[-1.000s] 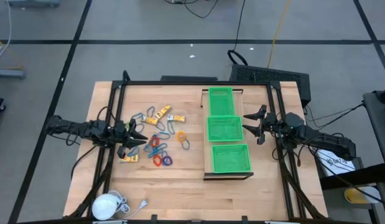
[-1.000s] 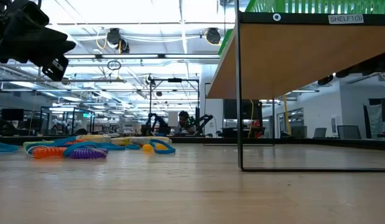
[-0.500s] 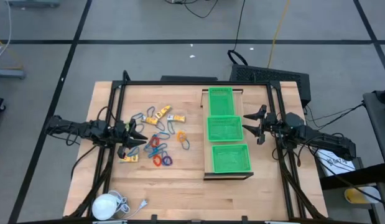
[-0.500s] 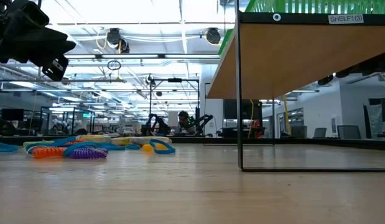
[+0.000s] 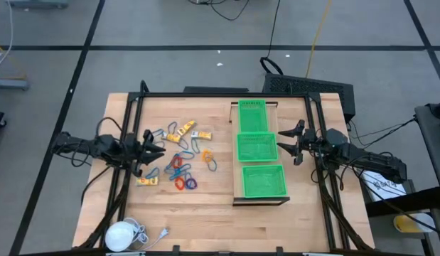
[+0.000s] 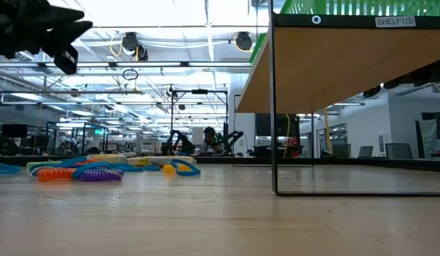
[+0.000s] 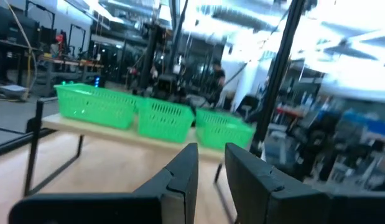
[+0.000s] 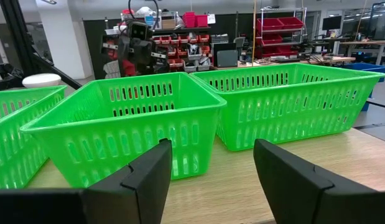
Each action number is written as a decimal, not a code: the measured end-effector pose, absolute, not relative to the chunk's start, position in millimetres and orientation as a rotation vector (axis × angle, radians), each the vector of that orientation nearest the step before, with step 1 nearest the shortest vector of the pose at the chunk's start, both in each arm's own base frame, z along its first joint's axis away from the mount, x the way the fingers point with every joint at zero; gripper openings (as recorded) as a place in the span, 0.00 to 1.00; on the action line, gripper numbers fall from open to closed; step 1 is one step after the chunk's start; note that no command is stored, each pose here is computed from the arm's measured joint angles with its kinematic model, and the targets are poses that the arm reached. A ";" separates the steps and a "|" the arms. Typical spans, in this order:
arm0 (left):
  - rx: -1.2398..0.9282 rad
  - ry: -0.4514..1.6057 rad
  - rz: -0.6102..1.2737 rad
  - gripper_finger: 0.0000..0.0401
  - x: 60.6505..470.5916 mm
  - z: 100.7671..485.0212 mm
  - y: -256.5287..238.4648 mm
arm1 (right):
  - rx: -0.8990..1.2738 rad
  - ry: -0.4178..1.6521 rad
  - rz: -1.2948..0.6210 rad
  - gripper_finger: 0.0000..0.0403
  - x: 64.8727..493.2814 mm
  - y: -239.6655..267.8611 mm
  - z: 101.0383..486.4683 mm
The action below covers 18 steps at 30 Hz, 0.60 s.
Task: Pick & Place Office Desk Supplies
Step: Put the yellow crayon box into the top green bin
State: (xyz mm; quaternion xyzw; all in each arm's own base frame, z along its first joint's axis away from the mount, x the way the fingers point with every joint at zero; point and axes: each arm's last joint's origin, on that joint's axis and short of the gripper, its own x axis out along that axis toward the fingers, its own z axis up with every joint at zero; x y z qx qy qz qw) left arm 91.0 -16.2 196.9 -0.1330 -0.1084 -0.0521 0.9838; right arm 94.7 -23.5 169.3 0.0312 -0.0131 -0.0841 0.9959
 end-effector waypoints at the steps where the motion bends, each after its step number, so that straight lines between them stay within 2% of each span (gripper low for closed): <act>1: -0.278 -0.225 -0.108 0.22 90.8 197.5 -16.2 | 0.063 -0.026 -0.168 0.54 94.7 -23.5 169.3; 8: -0.279 -0.229 -0.113 0.22 90.7 197.9 -16.3 | 0.062 -0.026 -0.168 0.54 94.7 -23.5 169.3; 11: -0.343 -0.241 -0.089 0.22 90.7 200.7 -15.3 | 0.063 -0.026 -0.169 0.54 94.7 -23.5 169.2; 18: -0.449 -0.109 -0.033 0.22 106.9 228.3 -17.7 | 0.063 -0.026 -0.168 0.54 94.7 -23.5 169.2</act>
